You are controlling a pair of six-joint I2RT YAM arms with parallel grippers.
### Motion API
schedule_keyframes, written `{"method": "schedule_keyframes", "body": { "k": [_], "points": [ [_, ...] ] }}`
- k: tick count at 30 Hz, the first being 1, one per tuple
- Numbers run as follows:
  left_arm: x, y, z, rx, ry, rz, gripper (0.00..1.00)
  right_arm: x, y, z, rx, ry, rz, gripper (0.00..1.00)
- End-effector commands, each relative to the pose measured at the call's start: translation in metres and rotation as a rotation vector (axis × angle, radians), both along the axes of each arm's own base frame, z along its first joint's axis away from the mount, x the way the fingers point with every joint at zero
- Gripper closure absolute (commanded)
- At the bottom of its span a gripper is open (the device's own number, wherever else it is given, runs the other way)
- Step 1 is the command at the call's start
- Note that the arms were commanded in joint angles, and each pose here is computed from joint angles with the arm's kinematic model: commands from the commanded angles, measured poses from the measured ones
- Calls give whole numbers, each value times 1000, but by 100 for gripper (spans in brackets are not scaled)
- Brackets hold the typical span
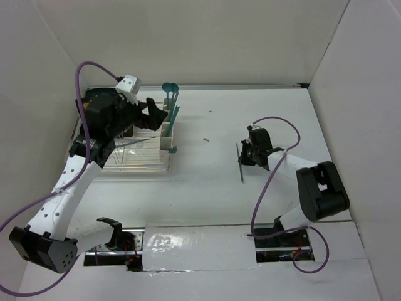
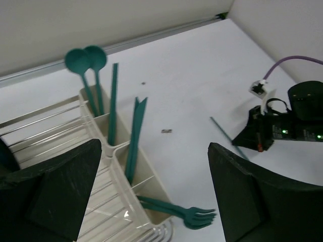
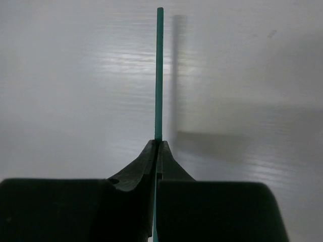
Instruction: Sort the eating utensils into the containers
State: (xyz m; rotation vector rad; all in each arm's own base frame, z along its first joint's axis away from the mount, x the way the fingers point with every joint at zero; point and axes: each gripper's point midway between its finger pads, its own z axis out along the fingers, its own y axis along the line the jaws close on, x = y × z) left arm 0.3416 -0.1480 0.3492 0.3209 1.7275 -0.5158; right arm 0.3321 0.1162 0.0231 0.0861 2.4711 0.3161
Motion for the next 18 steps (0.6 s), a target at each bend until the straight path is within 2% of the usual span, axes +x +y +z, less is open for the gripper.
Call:
{"method": "schedule_keyframes", "body": {
  "k": [1,3,7,13,18],
  "points": [
    [-14,-30,39,-83,19,-137,1,1,32,65,193,-150,134,100],
    [-23,-55,58,-104,26,-215,1,-2,47,107,288,-258,218,100],
    [-19,-98,42,-133,137,-327,2,-11,66,172,392,-422,350,100],
    [-10,-149,7,-186,283,-369,2,-22,77,220,469,-496,415,100],
    [-6,-175,-5,-196,321,-337,2,-33,84,253,529,-564,458,100]
  ]
}}
